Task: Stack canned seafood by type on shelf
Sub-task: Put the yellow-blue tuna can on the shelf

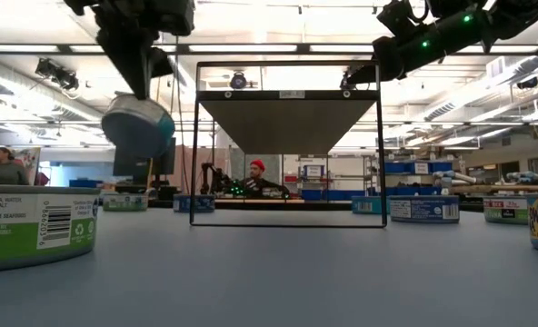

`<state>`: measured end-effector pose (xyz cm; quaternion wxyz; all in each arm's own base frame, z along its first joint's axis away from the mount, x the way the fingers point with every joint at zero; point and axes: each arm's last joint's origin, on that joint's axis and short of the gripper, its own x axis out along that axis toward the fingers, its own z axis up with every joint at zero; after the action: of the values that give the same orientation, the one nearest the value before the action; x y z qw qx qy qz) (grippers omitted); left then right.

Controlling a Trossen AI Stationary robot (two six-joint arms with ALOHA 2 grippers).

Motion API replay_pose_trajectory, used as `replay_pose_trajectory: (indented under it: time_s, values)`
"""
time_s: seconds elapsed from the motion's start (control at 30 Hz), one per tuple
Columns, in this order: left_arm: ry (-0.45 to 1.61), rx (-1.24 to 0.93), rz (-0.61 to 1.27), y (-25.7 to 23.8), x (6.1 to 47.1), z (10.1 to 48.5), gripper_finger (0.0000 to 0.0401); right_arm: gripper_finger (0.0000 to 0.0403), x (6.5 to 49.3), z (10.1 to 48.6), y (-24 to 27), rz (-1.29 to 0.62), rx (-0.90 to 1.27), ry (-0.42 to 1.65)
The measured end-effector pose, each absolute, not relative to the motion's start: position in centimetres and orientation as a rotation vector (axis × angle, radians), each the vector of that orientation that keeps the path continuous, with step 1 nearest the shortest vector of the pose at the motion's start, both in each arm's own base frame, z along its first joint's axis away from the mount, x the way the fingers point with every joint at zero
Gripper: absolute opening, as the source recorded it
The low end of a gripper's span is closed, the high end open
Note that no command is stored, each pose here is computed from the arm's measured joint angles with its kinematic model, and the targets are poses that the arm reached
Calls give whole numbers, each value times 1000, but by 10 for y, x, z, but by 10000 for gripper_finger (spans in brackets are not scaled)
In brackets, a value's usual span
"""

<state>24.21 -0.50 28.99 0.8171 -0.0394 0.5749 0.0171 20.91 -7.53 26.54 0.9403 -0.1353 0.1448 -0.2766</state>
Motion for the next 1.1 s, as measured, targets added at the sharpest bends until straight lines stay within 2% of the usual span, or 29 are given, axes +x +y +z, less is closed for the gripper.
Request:
replay_pose_trajectory:
  time_s: [0.63,1.1]
  values:
    - [1097,150,260,45,245,335,0,8,209,265,-75,-564,-279,296]
    - [912,276,286,68,268,344,0,8,209,265,-75,-564,-280,296]
